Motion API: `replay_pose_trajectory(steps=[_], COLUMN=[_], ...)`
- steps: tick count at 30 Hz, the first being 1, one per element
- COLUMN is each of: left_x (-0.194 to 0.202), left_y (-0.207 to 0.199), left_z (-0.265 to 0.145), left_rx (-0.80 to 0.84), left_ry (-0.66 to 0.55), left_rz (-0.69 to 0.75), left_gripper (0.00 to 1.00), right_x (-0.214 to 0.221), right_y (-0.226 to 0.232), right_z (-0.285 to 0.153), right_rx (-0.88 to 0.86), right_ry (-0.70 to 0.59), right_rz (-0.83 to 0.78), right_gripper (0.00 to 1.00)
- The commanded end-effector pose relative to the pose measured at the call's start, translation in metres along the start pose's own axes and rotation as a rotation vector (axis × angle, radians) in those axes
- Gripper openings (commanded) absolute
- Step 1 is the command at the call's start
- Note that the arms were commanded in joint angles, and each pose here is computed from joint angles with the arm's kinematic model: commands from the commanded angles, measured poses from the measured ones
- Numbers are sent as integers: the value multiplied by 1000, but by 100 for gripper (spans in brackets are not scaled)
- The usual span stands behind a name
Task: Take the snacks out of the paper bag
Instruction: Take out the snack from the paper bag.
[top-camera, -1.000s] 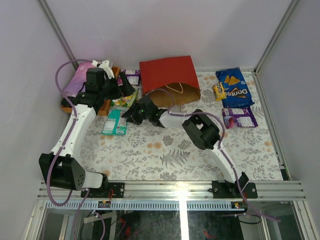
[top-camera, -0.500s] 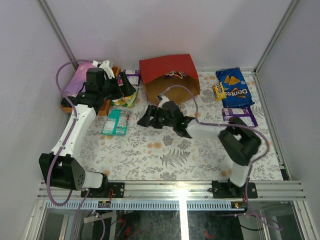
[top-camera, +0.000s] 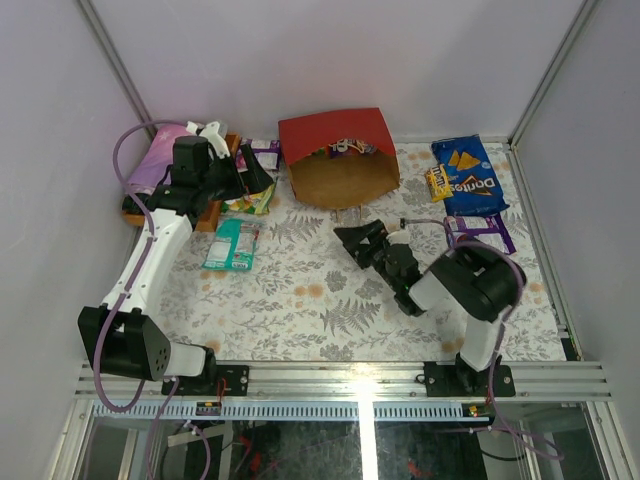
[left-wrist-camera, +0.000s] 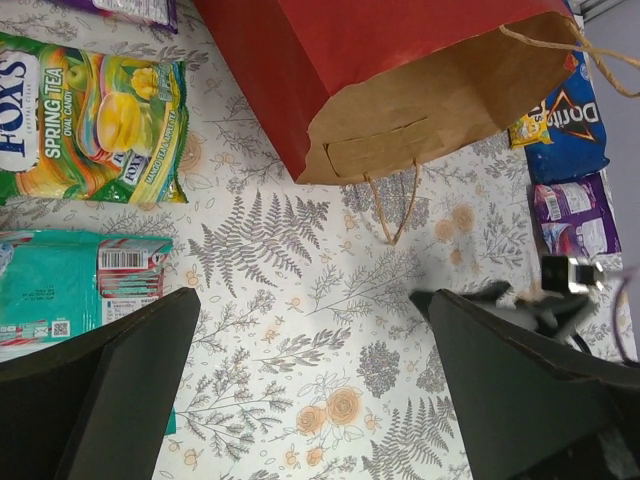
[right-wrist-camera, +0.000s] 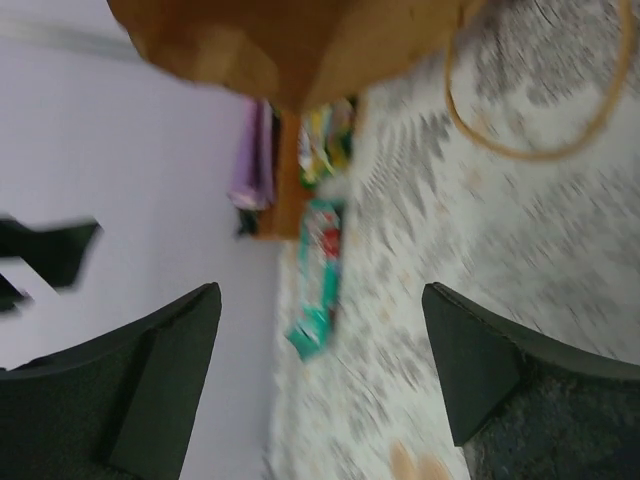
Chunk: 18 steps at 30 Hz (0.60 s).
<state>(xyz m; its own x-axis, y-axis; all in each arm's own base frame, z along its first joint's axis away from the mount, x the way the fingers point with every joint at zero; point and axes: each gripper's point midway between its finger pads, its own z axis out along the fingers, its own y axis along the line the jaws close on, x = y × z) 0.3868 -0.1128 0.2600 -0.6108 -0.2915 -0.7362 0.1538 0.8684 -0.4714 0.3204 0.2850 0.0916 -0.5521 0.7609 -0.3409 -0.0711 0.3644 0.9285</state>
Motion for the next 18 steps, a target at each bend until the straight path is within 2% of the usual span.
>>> replay_pose_trajectory(steps=[1,3,5,8,18], left_x=[-7,-7,-7,-9,-10], left_y=[-5,-6,-6,-6,-14], left_z=[-1,-1,-2,-5,-10], left_rx=[39,42,40,38,71], left_ry=[-33,-34,-37,-47,-50], left_rz=[-1,-1,2,7,7], left_gripper=[100,100,100,100,100], right_x=[-55,-58,-67,-81,-128], right_y=[92,103,108,84,22], right_z=[42,66,87,116,205], right_rx=[-375,-418,-430,-307,-54], right_ry=[-146,-156,-197,-289,-472], right_rz=[417,426,441,509,637], right_gripper=[85,77,74,78,76])
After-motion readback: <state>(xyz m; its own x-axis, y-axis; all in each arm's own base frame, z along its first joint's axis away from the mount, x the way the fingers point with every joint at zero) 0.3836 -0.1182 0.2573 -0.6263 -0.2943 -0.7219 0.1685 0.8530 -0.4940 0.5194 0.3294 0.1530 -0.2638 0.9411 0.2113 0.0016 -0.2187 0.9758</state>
